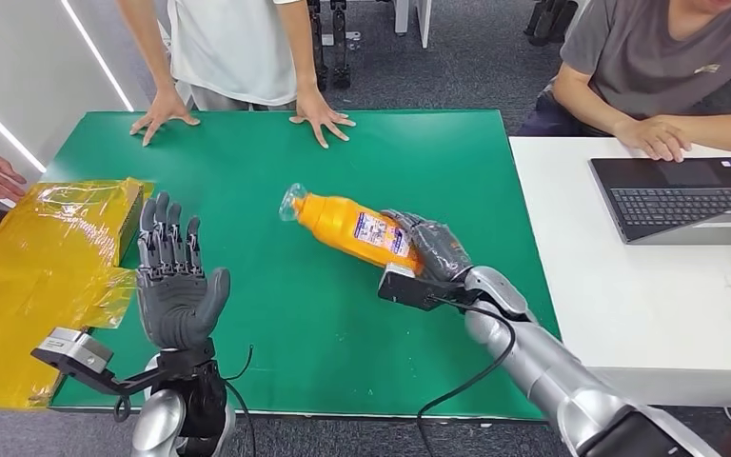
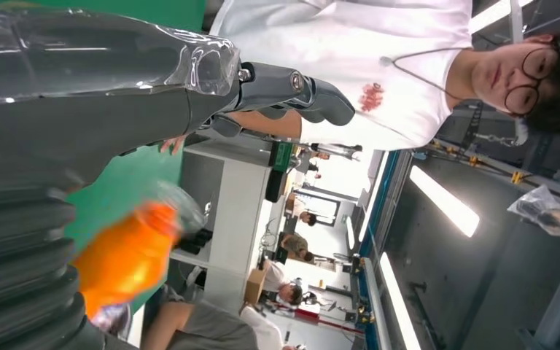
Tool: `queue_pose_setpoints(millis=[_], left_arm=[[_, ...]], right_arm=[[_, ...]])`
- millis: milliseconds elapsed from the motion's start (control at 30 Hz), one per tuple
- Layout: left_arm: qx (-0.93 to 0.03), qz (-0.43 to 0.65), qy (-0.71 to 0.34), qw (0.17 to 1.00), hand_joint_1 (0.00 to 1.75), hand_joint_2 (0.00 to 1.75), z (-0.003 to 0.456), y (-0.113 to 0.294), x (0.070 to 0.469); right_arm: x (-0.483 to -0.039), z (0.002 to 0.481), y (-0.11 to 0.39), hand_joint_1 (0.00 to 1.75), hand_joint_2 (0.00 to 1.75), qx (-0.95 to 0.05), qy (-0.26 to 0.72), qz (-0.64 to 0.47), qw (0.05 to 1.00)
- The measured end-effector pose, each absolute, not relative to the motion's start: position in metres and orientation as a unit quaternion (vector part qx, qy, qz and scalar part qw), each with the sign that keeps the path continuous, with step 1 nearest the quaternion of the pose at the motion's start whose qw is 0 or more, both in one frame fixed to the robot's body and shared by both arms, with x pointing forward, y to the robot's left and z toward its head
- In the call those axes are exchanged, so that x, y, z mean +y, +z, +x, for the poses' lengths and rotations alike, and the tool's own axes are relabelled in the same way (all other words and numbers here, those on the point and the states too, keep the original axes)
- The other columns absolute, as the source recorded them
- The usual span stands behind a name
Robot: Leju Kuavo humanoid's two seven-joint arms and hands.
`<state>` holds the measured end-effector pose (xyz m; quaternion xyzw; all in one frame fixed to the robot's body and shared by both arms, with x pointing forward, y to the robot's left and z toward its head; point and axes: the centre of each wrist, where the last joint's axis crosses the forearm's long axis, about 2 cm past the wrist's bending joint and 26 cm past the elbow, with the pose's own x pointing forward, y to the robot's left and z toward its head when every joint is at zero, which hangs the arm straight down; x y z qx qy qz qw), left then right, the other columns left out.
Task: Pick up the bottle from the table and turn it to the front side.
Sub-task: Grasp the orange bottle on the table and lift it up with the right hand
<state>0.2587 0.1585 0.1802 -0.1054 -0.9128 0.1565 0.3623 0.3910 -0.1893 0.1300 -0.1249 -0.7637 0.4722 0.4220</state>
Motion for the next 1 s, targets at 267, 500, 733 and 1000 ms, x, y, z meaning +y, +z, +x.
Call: queue_pose_setpoints(millis=[267,500,733,1000], left_arm=[[-0.911,-0.11,0.162,0.362,0.0,1.75,0.259,0.18,0.159],[-0.907,-0.127,0.158,0.368,0.0,1.75,0.26,0.176,0.157],[-0.903,-0.142,0.152,0.376,0.0,1.75,0.261,0.171,0.154],[-0.886,-0.173,0.097,0.419,0.0,1.75,0.27,0.164,0.135]], right_arm=[[-0.172,0.364,0.125,1.75,1.75,-0.825,0.345,-0.133,0.428],[-0.163,0.345,0.125,1.75,1.75,-0.871,0.261,-0.126,0.397],[-0.156,0.339,0.129,1.75,1.75,-0.881,0.242,-0.117,0.389],[-0.143,0.337,0.133,1.75,1.75,-0.882,0.258,-0.099,0.382]])
